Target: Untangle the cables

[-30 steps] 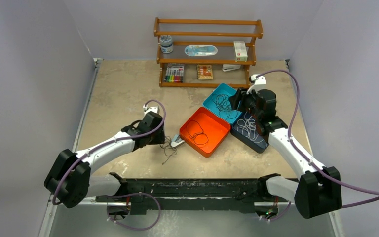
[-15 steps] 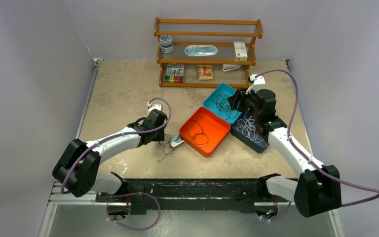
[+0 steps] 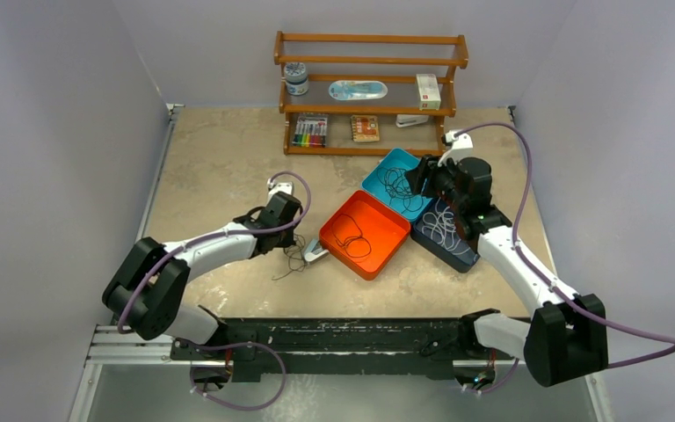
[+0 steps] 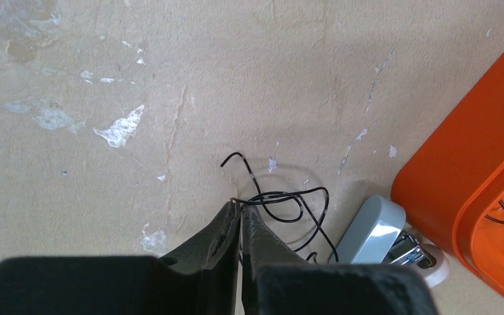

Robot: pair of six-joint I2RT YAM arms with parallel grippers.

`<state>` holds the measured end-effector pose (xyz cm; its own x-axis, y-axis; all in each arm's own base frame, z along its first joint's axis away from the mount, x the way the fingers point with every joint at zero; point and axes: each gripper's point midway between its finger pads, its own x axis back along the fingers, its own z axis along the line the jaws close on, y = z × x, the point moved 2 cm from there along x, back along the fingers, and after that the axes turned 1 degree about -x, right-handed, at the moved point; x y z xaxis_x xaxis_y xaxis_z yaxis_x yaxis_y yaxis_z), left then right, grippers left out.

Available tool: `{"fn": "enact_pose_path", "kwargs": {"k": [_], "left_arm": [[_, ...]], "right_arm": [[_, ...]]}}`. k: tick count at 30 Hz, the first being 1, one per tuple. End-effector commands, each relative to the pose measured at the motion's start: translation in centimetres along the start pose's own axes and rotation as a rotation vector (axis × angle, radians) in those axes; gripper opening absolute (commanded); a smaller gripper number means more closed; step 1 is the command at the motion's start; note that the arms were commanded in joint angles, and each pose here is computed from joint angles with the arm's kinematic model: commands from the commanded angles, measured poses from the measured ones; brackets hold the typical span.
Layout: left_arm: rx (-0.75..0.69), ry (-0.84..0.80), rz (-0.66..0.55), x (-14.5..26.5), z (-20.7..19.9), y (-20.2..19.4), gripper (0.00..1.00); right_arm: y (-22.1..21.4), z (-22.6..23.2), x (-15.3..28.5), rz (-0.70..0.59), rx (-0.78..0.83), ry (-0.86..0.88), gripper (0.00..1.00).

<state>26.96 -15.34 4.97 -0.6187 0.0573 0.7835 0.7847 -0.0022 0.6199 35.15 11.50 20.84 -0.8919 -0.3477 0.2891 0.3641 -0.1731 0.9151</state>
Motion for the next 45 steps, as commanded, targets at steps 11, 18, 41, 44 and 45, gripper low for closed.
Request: {"fn": "enact_pose_path", "kwargs": {"k": [11, 18, 41, 44, 45], "left_arm": [[0.079, 0.047, -0.245, 4.8, 0.1, 8.3, 0.0], [0.073, 0.041, -0.293, 6.8, 0.5, 9.7, 0.06], [0.111, -0.128, 0.031, 5.3, -1.7, -0.2, 0.61], [0.118, -0.119, 0.035, 4.4, -1.8, -0.6, 0.62], [0.121, -0.12, 0.034, 4.1, -1.9, -0.6, 0.62]], "right_arm": [[5.2, 1.0, 1.7, -0.185, 0.049, 0.015, 0.55], [5.3, 1.6, 1.7, -0.192, 0.057, 0.057, 0.55], [3.5, 1.8, 0.1, -0.132, 0.047, 0.092, 0.56], [3.4, 1.8, 0.1, -0.131, 0.047, 0.094, 0.56], [3.3, 1.7, 0.0, -0.128, 0.046, 0.093, 0.56]]}}
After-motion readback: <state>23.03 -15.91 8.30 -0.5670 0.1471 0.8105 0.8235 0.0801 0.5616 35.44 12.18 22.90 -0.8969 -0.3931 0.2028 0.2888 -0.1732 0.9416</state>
